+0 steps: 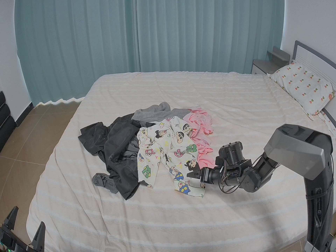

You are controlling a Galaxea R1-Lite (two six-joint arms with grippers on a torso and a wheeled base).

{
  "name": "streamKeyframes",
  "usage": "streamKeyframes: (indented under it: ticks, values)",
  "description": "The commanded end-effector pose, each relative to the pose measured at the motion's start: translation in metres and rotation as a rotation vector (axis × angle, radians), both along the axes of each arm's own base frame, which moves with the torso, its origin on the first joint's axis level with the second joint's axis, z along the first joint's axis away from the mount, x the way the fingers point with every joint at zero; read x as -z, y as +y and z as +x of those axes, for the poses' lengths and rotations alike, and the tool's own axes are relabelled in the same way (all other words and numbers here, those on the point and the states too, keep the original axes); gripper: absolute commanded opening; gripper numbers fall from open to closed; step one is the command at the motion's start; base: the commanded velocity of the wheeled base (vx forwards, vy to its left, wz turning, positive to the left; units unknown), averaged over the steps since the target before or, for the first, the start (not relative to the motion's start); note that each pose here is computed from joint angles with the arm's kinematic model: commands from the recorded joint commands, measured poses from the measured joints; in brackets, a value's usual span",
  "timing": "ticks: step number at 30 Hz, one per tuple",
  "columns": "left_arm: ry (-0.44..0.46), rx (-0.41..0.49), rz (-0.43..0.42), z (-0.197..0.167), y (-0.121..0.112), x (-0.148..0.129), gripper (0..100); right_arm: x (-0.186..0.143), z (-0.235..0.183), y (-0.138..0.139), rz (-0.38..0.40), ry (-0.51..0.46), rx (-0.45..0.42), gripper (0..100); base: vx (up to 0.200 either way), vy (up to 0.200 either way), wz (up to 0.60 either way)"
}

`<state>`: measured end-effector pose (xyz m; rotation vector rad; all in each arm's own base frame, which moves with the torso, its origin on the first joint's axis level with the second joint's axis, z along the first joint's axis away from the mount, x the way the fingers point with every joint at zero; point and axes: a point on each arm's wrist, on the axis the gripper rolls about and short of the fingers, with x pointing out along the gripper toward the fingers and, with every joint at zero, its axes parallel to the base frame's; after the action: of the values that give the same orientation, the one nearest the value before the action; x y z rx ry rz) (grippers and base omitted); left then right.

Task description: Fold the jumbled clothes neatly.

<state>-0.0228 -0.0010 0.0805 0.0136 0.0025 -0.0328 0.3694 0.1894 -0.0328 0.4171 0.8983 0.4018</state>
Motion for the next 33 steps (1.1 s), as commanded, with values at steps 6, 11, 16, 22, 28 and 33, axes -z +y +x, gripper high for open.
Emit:
streamKeyframes:
  ticks: [6, 11, 16, 22, 28, 33]
  values:
    - [0.009, -0.001, 0.000, 0.001, 0.000, 0.005, 100, 0.023, 0.006, 0.015, -0.050, 0.040, -0.022, 100, 0.000, 0.000, 0.00]
    - [0.009, -0.001, 0.000, 0.001, 0.000, 0.005, 100, 0.029, 0.010, 0.026, -0.090, 0.039, -0.026, 100, 0.000, 0.000, 0.00]
    - [0.009, -0.001, 0.000, 0.001, 0.000, 0.005, 100, 0.027, 0.018, 0.041, -0.094, 0.032, -0.033, 100, 0.000, 0.000, 0.00]
    - [0.009, -0.001, 0.000, 0.001, 0.000, 0.005, 100, 0.024, 0.024, 0.045, -0.115, 0.040, -0.023, 100, 0.000, 0.000, 0.00]
    - [0.009, -0.001, 0.002, 0.001, 0.000, 0.005, 100, 0.025, 0.022, 0.049, -0.123, 0.050, -0.034, 0, 0.000, 0.000, 0.00]
    - [0.009, -0.001, 0.000, 0.001, 0.000, 0.005, 100, 0.025, 0.017, 0.051, -0.125, 0.055, -0.046, 0, 0.000, 0.000, 0.00]
